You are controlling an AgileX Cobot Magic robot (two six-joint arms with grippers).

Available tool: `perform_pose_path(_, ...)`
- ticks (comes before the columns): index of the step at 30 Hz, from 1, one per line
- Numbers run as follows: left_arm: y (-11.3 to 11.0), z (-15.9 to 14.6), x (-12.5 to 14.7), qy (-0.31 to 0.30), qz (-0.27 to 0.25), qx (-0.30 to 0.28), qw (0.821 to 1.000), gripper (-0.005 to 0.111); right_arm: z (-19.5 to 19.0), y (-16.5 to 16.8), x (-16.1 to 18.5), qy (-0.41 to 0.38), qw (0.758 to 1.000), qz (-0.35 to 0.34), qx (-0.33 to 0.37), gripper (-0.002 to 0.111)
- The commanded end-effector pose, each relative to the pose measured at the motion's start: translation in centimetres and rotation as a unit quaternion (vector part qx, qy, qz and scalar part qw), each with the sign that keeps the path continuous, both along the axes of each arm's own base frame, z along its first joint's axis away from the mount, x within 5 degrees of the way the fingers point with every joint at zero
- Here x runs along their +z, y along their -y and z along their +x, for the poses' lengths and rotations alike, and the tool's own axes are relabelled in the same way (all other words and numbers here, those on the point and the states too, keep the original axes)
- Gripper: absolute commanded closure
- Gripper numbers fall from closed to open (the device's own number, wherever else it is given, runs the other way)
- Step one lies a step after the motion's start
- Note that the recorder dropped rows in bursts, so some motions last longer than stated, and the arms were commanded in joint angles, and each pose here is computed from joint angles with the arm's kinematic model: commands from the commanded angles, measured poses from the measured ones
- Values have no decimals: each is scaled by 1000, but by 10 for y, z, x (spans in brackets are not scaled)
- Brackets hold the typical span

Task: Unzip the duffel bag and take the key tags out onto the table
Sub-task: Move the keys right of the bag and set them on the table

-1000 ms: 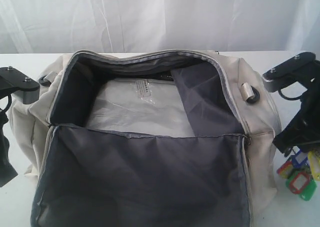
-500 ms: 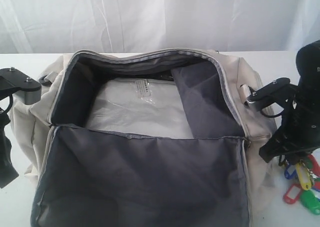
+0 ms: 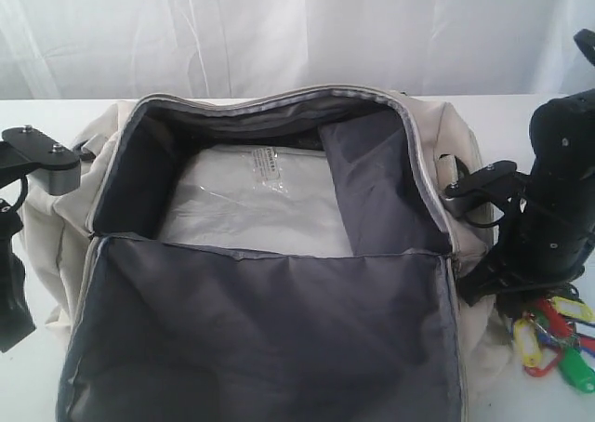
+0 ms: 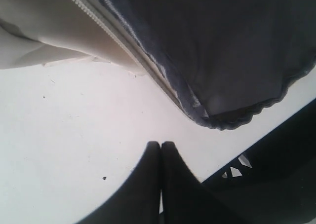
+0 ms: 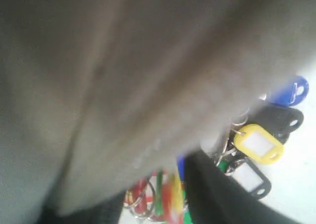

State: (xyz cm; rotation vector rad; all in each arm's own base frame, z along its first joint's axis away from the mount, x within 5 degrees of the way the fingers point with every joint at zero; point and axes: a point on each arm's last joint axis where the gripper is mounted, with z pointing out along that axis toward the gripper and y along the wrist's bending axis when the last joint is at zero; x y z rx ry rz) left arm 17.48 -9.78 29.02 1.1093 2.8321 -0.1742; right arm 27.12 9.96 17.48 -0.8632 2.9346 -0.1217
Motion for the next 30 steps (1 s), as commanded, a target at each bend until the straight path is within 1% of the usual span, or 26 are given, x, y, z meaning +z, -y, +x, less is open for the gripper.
perform_pose_path(1,0,-3,1,-9,-6,-2,1000,107,1,-5,-2,3,999,29,-16,51)
perform_pose_path(2,0,-3,1,-9,-6,-2,1000,107,0,-5,-1,1,999,33,-17,49)
perform_pose_path(5,0,-3,1,-9,-6,-2,1000,107,-2,-6,7,8,999,48,-23,49)
perform_pose_path(11,0,-4,1,-11,-5,-2,1000,107,-14,-3,42,45,996,74,-20,50)
perform_pose_path(17,0,-4,1,-11,-5,-2,1000,107,-38,6,80,70,994,84,-18,58)
perform_pose_path(24,0,-3,1,-7,-7,-2,1000,107,-66,18,126,159,980,118,-12,69)
perform_pose_path(26,1,-2,1,1,-11,0,1000,107,-74,21,137,183,975,128,-10,75)
perform_pose_path(27,1,-1,1,5,-13,0,1000,107,-78,23,143,196,971,133,-10,81)
perform_pose_path(29,2,0,1,10,-15,1,1000,107,-87,26,152,221,965,143,-1,103)
perform_pose_path(30,2,1,1,14,-17,1,1000,107,-91,27,156,239,959,153,2,108)
